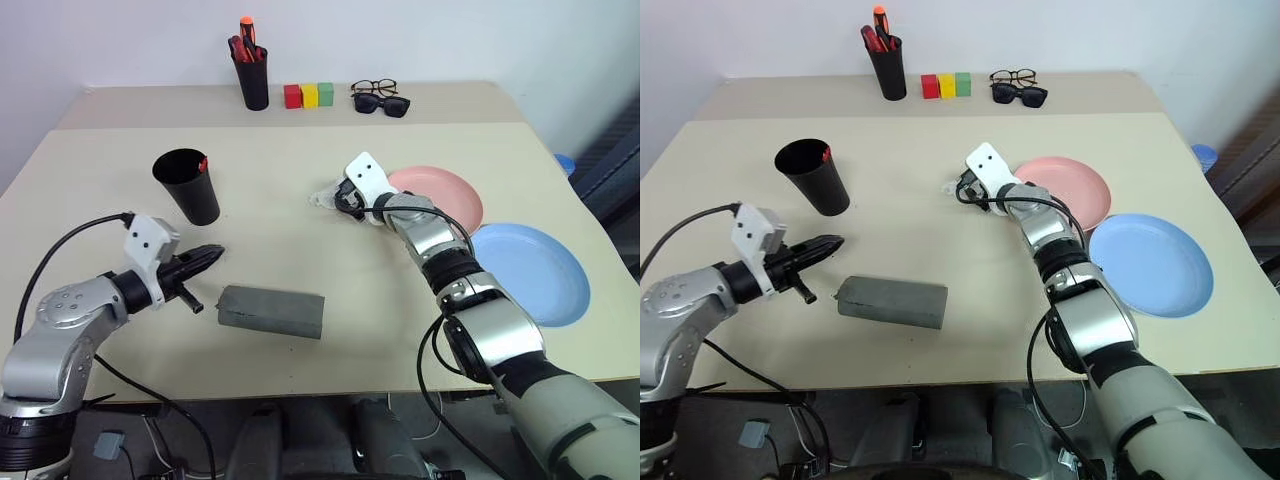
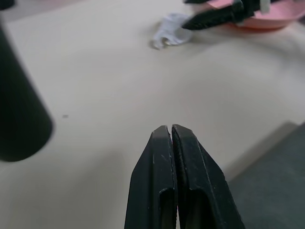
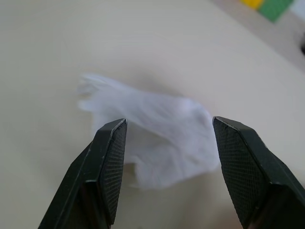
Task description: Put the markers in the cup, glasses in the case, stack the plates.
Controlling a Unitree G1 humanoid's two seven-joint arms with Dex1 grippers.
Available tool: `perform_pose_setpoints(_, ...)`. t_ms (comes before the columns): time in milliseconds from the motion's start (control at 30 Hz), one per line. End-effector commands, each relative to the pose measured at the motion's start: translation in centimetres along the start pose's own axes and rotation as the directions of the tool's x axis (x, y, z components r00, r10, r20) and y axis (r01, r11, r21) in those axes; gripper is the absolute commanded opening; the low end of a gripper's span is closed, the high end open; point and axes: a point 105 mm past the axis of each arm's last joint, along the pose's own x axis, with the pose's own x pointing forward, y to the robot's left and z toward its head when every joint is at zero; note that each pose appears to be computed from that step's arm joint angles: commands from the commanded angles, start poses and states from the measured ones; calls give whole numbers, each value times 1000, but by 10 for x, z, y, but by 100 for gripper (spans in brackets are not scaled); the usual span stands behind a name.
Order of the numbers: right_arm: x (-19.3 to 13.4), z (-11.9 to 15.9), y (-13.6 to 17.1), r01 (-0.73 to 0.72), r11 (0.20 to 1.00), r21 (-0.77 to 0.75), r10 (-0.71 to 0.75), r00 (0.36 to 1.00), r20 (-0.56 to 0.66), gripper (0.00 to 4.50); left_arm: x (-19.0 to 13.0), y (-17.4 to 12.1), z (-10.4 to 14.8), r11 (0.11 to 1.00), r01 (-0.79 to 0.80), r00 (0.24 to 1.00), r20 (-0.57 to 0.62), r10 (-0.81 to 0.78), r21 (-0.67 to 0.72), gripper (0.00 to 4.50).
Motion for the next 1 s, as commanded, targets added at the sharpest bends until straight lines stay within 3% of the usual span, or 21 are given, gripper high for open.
perform_pose_setpoints(33,3,1,0,-3,995,96,5,1000,-18,264,-7,-2,14,999,-13,999,47,11,37,2)
perform_pose_setpoints(100,4,-1,1,-7,992,125,11,999,-31,202,-7,-2,13,999,-18,999,46,16,36,0)
perform_pose_setpoints(233,5,-1,3,-16,991,136,20,999,-33,2,-6,-4,15,999,-26,998,60,24,27,0)
perform_pose_setpoints(600,-9,38,-5,-43,998,36,38,989,145,2,1,-3,18,1000,-23,997,73,21,22,0)
perform_pose_setpoints(867,-46,11,17,-215,975,-58,218,975,47,2,9,-8,17,1000,-4,997,78,3,17,0)
perform_pose_setpoints(1000,-77,-8,17,-275,951,-141,274,961,-27,141,10,-10,18,1000,10,997,80,-11,16,0)
